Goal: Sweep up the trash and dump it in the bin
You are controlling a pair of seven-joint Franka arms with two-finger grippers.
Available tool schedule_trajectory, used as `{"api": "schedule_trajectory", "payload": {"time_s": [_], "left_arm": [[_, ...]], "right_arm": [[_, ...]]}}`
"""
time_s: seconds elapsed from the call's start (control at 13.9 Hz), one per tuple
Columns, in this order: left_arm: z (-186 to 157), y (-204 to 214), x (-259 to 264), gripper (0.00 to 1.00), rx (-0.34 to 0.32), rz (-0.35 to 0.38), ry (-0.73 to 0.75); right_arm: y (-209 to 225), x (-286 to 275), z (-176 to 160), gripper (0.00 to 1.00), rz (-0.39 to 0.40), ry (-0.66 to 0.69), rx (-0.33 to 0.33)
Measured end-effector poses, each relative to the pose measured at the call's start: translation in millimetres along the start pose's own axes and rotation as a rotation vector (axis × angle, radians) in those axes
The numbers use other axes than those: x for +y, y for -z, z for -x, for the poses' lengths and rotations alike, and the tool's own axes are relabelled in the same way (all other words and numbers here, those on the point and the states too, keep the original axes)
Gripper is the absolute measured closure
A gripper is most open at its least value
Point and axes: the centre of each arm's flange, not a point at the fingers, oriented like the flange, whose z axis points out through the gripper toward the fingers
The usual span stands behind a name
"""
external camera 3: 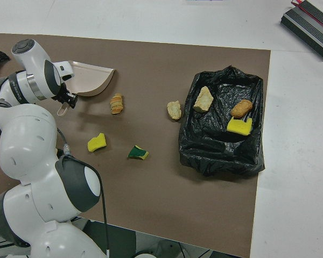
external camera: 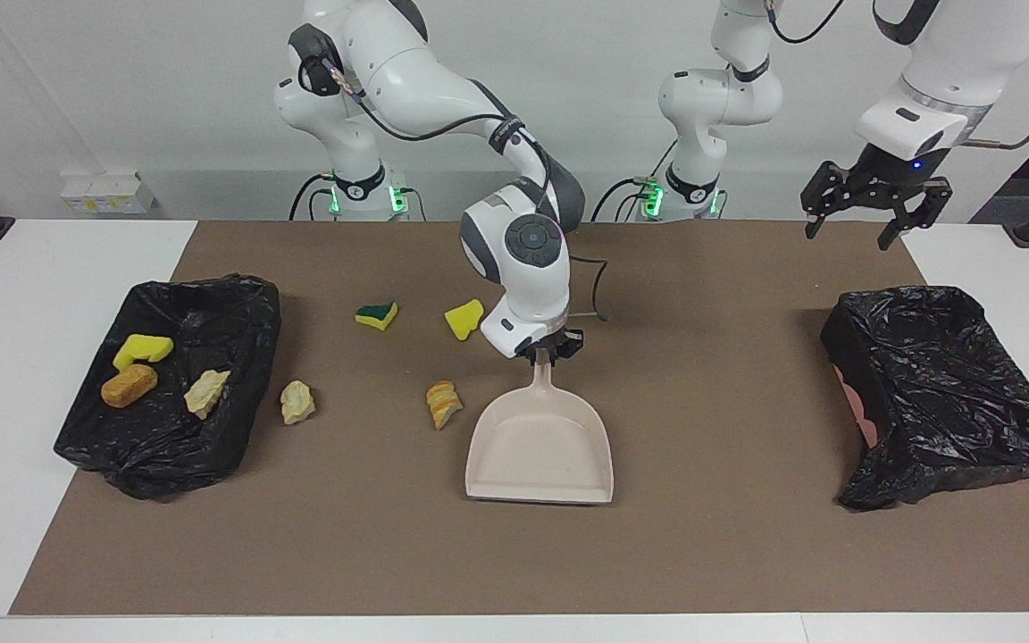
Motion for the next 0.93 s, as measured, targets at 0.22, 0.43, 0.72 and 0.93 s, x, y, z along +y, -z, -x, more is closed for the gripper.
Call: {"api": "schedule_trajectory", "payload": {"time_s": [0.22,0.43,0.72,0.93], "left_arm": [[0.1,1.5,-0.4,0.00,0.003,-0.001,0.001],[1.3,1.3,-4.5,0.00,0.000,-0.001,0.008],[1.7,0.8,-3.4,0.00,-0.006,0.000,0.007],[-0.9,1.5,4.3,0.00,0.003,-0.001,-0.008]], "right_arm": [[2.4,1.1,-0.5,0.20,-0.003,-0.002,0.007],[26.1,3.5,7.5,0.00,0.015,0.006,-0.013],[67.0,-6.1,31.2,0.00,0.020,0.040,-0.012],[88.5,-2.8,58.8,0.00,0.044,0.059,-0.033]]}}
